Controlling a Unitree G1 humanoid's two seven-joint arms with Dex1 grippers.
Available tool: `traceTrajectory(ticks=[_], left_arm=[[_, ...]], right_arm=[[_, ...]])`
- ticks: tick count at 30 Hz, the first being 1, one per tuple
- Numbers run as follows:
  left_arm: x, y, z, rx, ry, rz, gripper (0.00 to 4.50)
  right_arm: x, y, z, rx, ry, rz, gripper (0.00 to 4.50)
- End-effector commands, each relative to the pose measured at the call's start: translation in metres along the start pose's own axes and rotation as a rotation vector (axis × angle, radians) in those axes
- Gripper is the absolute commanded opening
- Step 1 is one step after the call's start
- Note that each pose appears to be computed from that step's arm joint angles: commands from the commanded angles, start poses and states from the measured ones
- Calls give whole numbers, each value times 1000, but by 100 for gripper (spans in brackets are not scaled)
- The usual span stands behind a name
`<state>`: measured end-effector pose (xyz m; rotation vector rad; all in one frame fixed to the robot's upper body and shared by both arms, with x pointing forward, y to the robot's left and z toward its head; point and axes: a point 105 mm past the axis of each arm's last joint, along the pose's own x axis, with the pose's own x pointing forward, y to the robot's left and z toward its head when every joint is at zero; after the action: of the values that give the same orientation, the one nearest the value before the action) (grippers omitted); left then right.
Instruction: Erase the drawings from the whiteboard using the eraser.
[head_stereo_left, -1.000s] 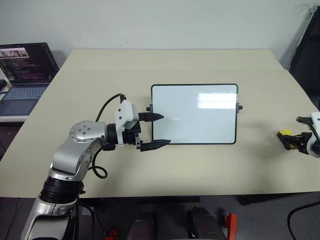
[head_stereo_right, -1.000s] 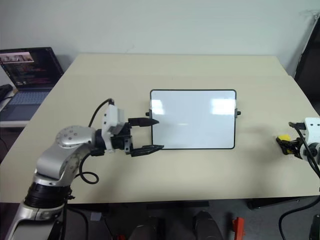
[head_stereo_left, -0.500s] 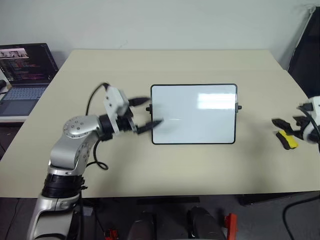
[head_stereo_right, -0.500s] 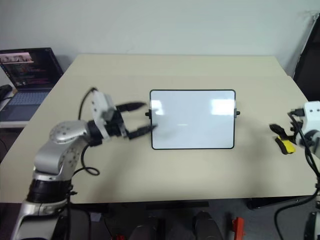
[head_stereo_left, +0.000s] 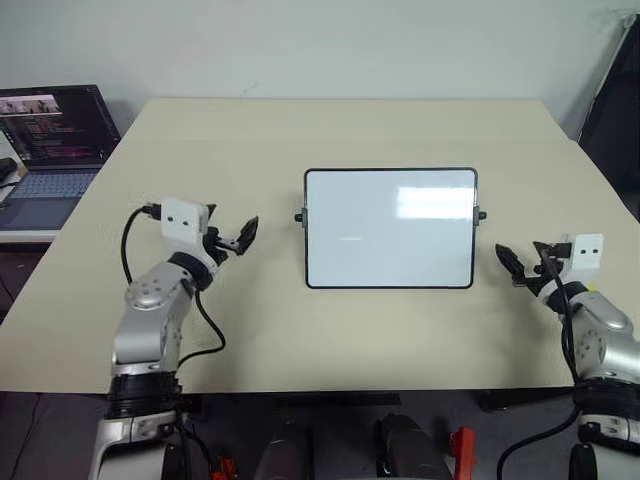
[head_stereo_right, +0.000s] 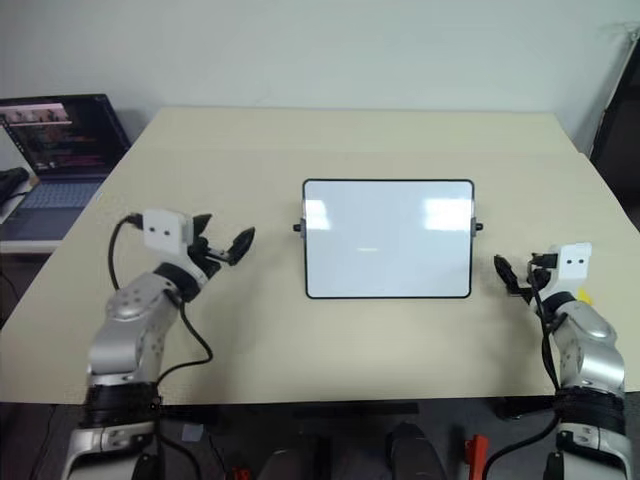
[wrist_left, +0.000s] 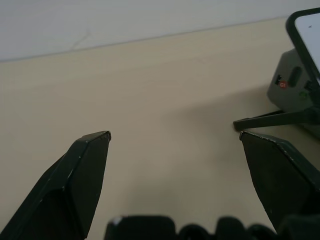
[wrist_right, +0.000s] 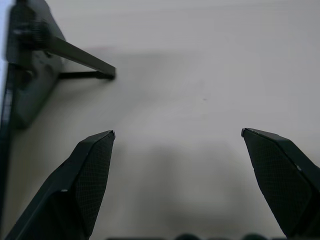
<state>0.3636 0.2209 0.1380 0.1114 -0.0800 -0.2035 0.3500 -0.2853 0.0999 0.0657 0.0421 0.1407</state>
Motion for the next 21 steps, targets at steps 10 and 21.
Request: traceTrajectory(ticks=[10,21], left_arm=[[-5,-22,-45,34,-31,136,450],[7,-34,-46,-3,-31,101,450]], right_arm=[[-5,19,0,50,-146,-106,446],[1,29,0,63,-167,-131,446]])
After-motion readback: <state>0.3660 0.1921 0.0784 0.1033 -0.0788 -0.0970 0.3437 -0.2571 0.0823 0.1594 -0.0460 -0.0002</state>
